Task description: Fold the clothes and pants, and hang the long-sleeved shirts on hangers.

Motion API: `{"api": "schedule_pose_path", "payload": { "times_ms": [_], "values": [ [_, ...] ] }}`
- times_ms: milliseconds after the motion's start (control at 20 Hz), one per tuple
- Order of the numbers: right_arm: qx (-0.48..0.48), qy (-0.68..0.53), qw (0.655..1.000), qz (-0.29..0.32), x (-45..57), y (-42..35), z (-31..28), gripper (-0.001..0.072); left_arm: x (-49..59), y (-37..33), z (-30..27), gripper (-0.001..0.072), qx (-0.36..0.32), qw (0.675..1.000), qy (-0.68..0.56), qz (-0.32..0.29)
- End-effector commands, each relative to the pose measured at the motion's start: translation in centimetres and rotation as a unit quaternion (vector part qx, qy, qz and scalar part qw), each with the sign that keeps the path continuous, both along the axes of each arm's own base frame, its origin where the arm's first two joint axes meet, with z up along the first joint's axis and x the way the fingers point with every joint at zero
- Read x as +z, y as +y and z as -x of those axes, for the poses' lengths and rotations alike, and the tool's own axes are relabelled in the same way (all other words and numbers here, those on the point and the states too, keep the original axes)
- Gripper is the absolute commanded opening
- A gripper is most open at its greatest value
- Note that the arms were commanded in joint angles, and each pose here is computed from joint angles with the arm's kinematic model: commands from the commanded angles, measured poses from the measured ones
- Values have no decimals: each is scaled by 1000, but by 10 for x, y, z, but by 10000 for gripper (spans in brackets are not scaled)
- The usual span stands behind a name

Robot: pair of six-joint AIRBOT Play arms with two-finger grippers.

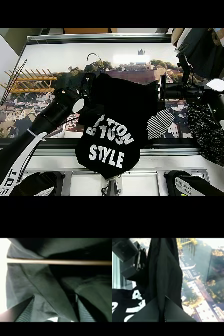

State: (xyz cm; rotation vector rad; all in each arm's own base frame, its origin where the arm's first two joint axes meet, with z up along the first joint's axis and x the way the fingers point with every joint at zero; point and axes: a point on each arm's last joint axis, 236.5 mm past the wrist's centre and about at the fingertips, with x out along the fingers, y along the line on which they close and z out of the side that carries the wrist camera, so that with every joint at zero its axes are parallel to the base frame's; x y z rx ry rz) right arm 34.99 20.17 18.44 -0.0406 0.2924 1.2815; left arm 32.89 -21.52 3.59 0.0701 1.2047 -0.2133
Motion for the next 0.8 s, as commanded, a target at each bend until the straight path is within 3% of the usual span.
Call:
{"api": "schedule_pose_path", "payload": {
  "times_ms": [0, 100, 150, 200, 250, 600, 750],
  "values": [
    [0, 0, 1000, 0, 1, 0, 0, 11, -4, 17, -8, 538, 28, 999, -11, -34],
    [1, 0, 1000, 0, 1, 0, 0, 10, -7, 21, -9, 537, 40, 998, -13, -38],
    [1, 0, 1000, 0, 1, 0, 1, 11, -10, 24, -8, 474, 47, 998, -8, -38],
    [2, 0, 1000, 0, 1, 0, 1, 11, -14, 28, -6, 176, 51, 998, -4, -41],
    [1, 1, 1000, -1, 2, 0, 1, 11, -16, 31, -4, 17, 52, 998, -3, -43],
    [-24, 47, 998, -20, 24, -2, 13, 10, 37, 90, -18, 14, 130, 990, -54, 3],
    [-32, 60, 997, -29, 38, -1, 23, 10, 48, 92, -16, 14, 133, 989, -49, 46]
  ]
}}
